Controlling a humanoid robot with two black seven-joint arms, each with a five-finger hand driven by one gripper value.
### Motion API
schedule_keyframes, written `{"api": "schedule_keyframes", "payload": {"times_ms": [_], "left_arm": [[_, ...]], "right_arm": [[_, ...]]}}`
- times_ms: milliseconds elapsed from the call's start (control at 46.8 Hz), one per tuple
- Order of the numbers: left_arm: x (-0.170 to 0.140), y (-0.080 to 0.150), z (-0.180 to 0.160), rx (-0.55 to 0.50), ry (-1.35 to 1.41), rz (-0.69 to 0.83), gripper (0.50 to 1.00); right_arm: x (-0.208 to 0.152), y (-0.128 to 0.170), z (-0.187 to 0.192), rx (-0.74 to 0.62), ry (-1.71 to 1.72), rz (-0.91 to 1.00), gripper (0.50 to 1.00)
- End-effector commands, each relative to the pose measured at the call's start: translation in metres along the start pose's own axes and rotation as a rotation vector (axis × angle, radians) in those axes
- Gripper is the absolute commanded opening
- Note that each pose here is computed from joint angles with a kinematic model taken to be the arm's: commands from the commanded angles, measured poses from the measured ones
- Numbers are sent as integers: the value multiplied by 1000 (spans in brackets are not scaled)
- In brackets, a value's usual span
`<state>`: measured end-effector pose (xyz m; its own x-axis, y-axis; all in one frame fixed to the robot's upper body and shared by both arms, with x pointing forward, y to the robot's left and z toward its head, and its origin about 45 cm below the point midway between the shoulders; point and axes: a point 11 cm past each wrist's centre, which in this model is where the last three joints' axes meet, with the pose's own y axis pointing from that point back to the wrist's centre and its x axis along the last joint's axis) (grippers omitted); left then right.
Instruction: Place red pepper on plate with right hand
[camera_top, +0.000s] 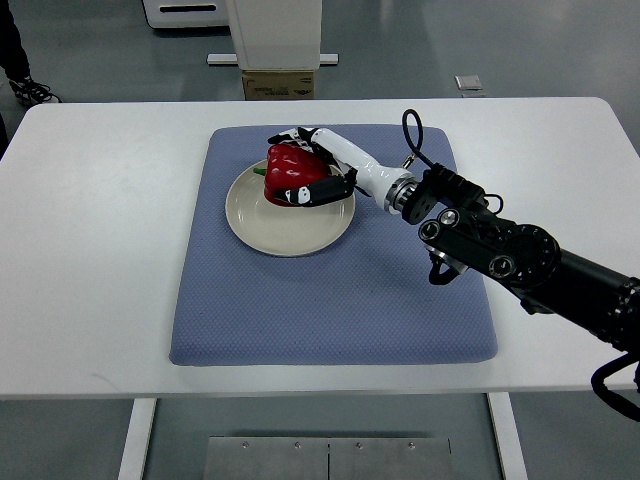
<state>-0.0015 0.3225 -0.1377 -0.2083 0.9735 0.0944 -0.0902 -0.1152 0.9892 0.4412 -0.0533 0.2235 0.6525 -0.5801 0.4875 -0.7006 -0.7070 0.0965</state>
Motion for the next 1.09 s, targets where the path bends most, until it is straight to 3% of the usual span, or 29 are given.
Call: {"api": "schedule_keyframes", "payload": {"times_ms": [0, 812, 919, 983, 1048, 1069], "left_arm": [[0, 0, 0, 0, 0, 0, 1000], [0, 0, 0, 0, 0, 0, 1000], [0, 0, 0, 0, 0, 0, 1000], [0, 0, 0, 0, 0, -1, 1000], [0, 0, 0, 0, 0, 0, 1000], [0, 0, 0, 0, 0, 0, 1000]], "right_arm": [[-5, 2, 2, 11, -1, -11, 500], [-21, 9, 24, -64, 5, -45, 502], [-21, 9, 24, -64, 4, -43, 758], [-20, 9, 24, -64, 5, -39, 849], [-20, 9, 23, -63, 6, -39, 976], [-20, 9, 23, -62, 6, -39, 987]]}}
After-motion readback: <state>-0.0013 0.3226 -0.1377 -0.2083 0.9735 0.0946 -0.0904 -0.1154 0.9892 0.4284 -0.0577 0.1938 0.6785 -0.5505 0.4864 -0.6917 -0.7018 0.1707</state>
